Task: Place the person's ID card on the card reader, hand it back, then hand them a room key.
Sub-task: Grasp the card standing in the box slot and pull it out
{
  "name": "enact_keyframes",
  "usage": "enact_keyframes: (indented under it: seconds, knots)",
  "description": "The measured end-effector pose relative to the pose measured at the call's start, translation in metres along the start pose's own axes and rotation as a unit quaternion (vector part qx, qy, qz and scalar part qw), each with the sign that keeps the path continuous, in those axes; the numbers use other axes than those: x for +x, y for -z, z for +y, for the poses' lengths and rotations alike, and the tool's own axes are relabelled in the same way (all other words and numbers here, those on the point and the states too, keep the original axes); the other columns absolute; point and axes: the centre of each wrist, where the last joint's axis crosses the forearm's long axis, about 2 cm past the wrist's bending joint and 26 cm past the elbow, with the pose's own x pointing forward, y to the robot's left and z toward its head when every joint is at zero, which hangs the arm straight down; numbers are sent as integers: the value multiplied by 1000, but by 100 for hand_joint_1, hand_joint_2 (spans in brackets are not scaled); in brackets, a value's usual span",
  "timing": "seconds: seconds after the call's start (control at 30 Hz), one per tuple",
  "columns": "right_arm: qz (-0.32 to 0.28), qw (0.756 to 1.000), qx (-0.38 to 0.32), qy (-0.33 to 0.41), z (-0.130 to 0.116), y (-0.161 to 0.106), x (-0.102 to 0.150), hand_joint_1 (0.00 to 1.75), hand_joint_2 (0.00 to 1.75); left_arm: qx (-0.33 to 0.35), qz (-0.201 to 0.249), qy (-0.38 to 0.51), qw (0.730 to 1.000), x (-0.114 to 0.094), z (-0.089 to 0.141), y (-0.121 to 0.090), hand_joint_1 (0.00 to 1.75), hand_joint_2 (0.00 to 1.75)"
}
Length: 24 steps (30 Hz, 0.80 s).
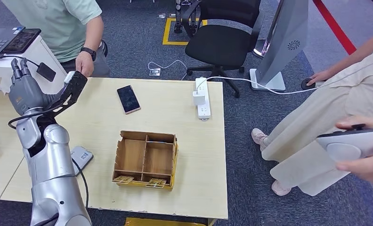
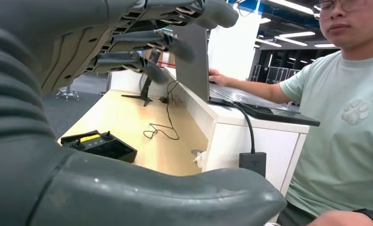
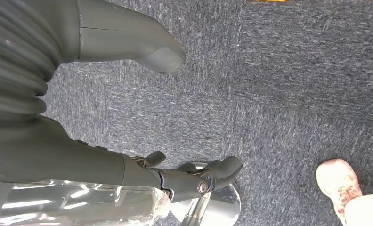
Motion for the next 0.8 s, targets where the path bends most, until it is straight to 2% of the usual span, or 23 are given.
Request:
enact_keyframes:
  seconds: [0.03, 0.23, 0.43, 0.8]
  knots:
    - [0, 1000, 0, 0, 0, 0, 0, 0, 175, 1, 1, 3, 1000, 0, 0, 0, 0, 175]
    - [0, 1000, 1, -3, 0, 0, 0, 0, 175, 9, 3, 28, 1000, -4, 3, -3, 0, 175]
    - [1, 1000, 1, -3, 0, 0, -1, 0, 175, 9, -8, 61, 998, -17, 4, -10, 0, 175]
    - [6, 1000, -9, 4, 0, 0, 0, 0, 175, -15, -47, 133, 990, -60, 4, -32, 0, 175]
